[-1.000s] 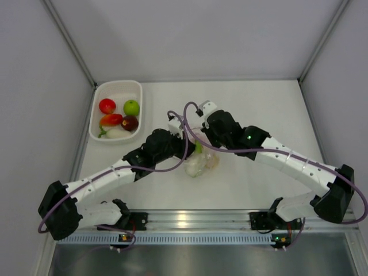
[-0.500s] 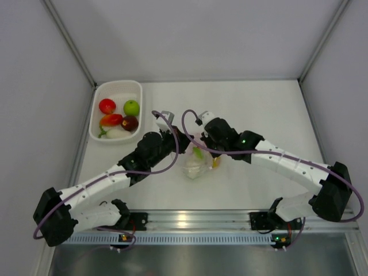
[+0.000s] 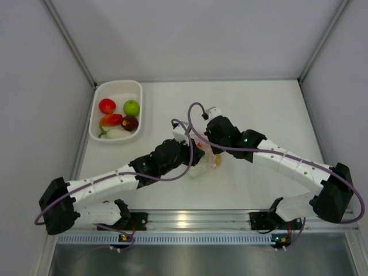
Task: Open the zip-top bag and remove the fake food
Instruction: Pick up the fake vegetable from the zipper food storage bag.
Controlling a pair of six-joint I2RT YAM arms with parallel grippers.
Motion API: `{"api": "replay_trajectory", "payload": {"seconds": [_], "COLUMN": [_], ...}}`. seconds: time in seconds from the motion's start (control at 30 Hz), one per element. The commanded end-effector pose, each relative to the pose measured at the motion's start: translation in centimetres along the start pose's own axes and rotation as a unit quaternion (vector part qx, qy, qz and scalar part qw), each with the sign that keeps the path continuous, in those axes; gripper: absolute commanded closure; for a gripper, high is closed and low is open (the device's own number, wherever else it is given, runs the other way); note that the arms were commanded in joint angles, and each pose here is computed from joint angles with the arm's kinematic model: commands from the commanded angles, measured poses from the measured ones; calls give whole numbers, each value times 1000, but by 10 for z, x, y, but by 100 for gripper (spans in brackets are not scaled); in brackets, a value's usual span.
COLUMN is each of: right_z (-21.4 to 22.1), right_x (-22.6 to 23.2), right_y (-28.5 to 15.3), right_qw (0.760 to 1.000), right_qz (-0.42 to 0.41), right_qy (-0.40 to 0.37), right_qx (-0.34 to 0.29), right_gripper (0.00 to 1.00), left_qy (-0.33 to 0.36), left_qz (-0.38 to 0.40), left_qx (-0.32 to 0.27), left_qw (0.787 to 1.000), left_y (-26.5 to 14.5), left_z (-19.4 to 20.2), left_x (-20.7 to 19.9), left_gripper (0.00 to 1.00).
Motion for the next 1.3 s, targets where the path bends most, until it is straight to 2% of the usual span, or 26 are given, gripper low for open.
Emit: {"api": "replay_trajectory", "payload": {"seconds": [0.0, 0.1, 0.23, 0.33, 0.53, 1.07, 1.27], "right_z": [-19, -20, -21, -21, -21, -9, -8], "right_x": [-6, -6, -6, -5, -6, 2, 2], "right_y": [-7, -10, -13, -16, -22, -16, -18], "right_qw": [998, 998, 997, 997, 997, 997, 997], "right_qz": [12, 9, 3, -3, -10, -31, -33], "right_qy": [40, 43, 45, 46, 45, 40, 39], "right_qx": [-47, -51, -57, -61, -68, -55, -56], "right_gripper": [100, 100, 100, 100, 100, 100, 100], "left_qy": [-27, -44, -54, -61, -73, -118, -121], "left_qz": [-61, -115, -148, -174, -183, -129, -138], "left_qx": [-19, -9, 0, 9, 14, -7, 0], "left_qw": [998, 992, 988, 983, 980, 985, 983], "left_y": [0, 3, 15, 23, 33, 64, 76], "left_z": [-12, -3, 4, 9, 13, 10, 17], "left_x": [2, 14, 19, 24, 23, 7, 9], "left_gripper": [69, 70, 68, 61, 50, 48, 48]}}
Point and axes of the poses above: each gripper's point midway between its finger pads, its own y axis out along the fingers, its own x axis along the line the jaws close on, z = x × y, the point moved 6 cm from there along -y, back along the fingers
